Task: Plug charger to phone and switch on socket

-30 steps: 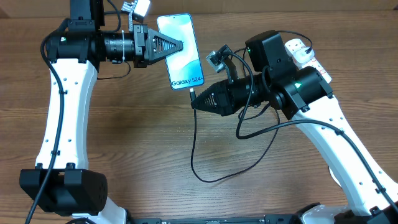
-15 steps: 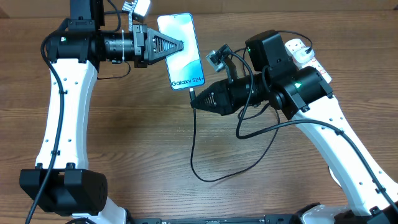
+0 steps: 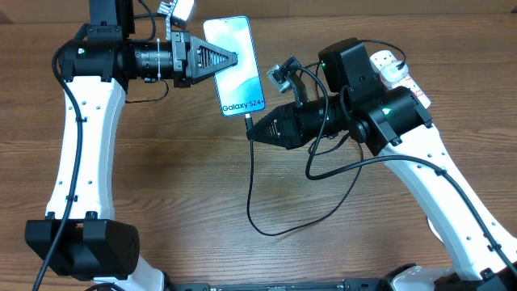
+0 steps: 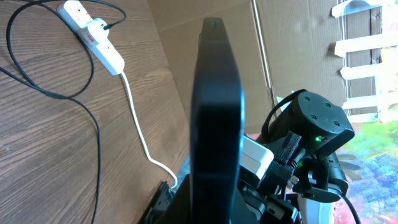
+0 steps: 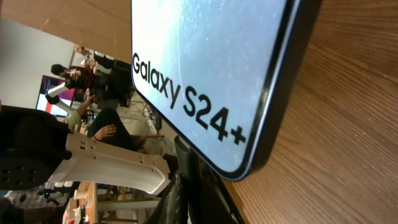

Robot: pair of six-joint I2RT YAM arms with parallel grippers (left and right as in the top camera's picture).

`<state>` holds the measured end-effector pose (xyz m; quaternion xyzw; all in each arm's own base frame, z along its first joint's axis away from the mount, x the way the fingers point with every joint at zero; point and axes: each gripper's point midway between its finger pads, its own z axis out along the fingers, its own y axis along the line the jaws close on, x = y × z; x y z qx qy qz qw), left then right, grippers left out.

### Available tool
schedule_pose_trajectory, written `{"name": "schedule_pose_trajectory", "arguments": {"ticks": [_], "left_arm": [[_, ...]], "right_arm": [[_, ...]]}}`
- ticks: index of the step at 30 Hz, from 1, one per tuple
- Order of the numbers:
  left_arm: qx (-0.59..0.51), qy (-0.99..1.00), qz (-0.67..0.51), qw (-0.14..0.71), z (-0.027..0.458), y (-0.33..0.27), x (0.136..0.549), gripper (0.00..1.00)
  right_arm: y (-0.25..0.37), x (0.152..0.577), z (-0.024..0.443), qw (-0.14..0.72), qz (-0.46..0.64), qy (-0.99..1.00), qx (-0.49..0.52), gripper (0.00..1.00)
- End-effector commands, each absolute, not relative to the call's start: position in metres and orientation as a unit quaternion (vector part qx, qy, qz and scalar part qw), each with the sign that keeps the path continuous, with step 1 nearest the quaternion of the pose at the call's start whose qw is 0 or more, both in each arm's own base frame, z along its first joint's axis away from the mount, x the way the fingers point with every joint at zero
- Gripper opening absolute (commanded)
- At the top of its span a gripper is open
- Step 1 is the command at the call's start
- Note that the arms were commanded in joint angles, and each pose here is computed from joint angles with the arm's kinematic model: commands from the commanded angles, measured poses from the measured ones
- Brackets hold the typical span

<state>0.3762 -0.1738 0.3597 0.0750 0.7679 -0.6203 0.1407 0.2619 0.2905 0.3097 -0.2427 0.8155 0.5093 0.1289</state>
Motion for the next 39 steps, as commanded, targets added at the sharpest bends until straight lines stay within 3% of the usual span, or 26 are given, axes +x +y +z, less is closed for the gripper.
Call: {"name": "schedule_pose_trajectory", "arguments": {"ticks": [1, 39], "left_arm": [[0.101, 0.750, -0.637, 0.146, 0.3709, -0.1766, 0.3689, 0.04], [0.096, 0.751, -0.638, 0.142, 0.3709, -0.1766, 0.3688, 0.04]], "right_arm": [[0.2908, 0.2605, 0.3242, 0.144, 0.518, 0.805, -0.251, 0.04], [0.2970, 0.2580, 0.3247, 0.145, 0.517, 0.804, -0.256, 0.04]]}}
